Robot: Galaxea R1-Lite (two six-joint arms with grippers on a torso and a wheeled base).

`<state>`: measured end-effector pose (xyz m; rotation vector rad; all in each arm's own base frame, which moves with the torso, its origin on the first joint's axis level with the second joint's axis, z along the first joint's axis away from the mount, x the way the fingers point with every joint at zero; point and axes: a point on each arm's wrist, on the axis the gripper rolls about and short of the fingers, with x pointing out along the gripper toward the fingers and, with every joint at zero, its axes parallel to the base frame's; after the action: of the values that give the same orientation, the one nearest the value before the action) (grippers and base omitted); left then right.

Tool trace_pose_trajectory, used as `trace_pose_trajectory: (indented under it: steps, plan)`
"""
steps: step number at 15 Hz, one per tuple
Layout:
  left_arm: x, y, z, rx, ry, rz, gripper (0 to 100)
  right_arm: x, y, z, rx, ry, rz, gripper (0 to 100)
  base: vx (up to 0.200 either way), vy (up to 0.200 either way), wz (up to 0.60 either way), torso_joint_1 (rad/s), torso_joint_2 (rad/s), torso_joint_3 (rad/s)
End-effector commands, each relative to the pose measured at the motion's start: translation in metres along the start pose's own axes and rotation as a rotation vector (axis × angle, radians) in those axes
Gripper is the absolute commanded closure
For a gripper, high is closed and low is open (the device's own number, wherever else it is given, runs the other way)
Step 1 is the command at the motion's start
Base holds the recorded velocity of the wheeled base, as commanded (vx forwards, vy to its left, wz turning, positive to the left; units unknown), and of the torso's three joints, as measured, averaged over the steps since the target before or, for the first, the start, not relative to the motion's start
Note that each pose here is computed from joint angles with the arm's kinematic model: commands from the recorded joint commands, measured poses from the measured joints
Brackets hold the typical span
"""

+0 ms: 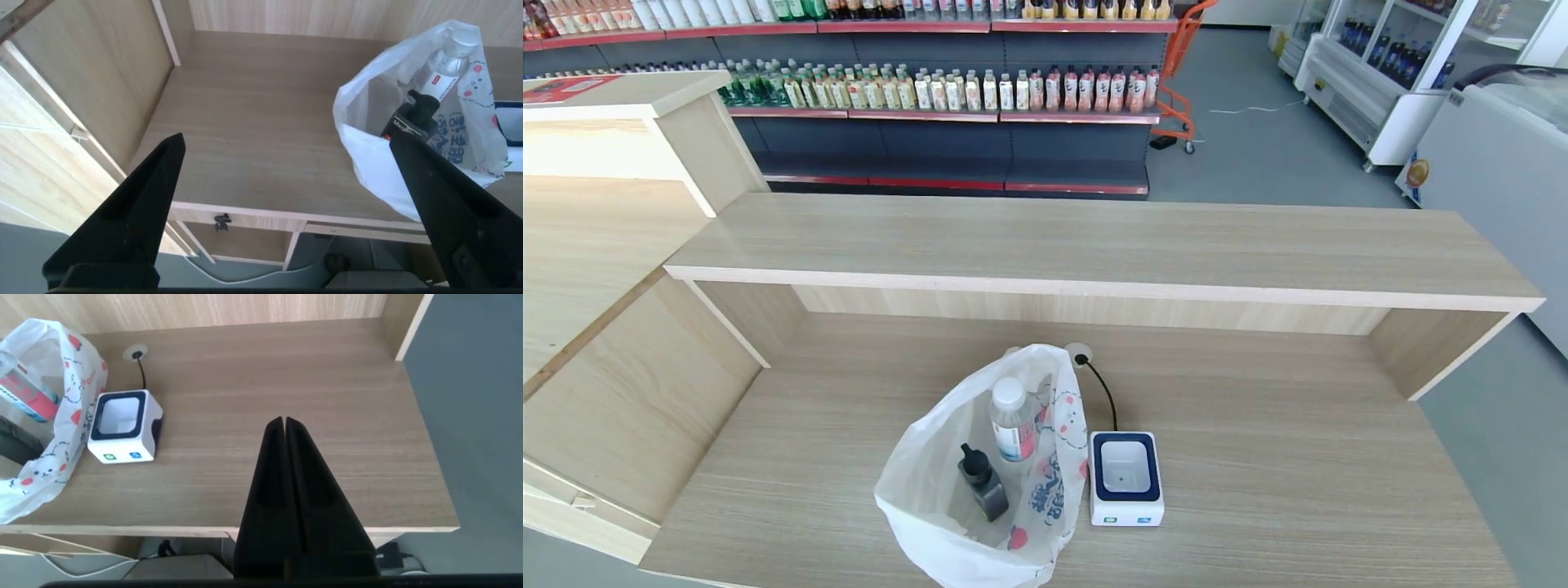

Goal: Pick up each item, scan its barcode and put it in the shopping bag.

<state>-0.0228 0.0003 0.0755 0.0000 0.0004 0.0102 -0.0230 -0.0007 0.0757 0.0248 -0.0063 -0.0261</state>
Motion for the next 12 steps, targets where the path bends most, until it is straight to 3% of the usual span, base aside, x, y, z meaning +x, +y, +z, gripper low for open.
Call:
trace_pose_trajectory:
  steps: [1,12]
  plan:
    - [0.0000,0.0000,0.0000,0.000,0.000,0.001,0,0.0002,0.0000,0.0001,0.000,0.003,0.000,100,0.000,0.000,0.00,0.000,0.00,0.000]
    - [0.0000,0.0000,0.0000,0.000,0.000,0.001,0,0.0002,0.0000,0.0001,-0.003,0.003,0.000,100,0.000,0.000,0.00,0.000,0.00,0.000]
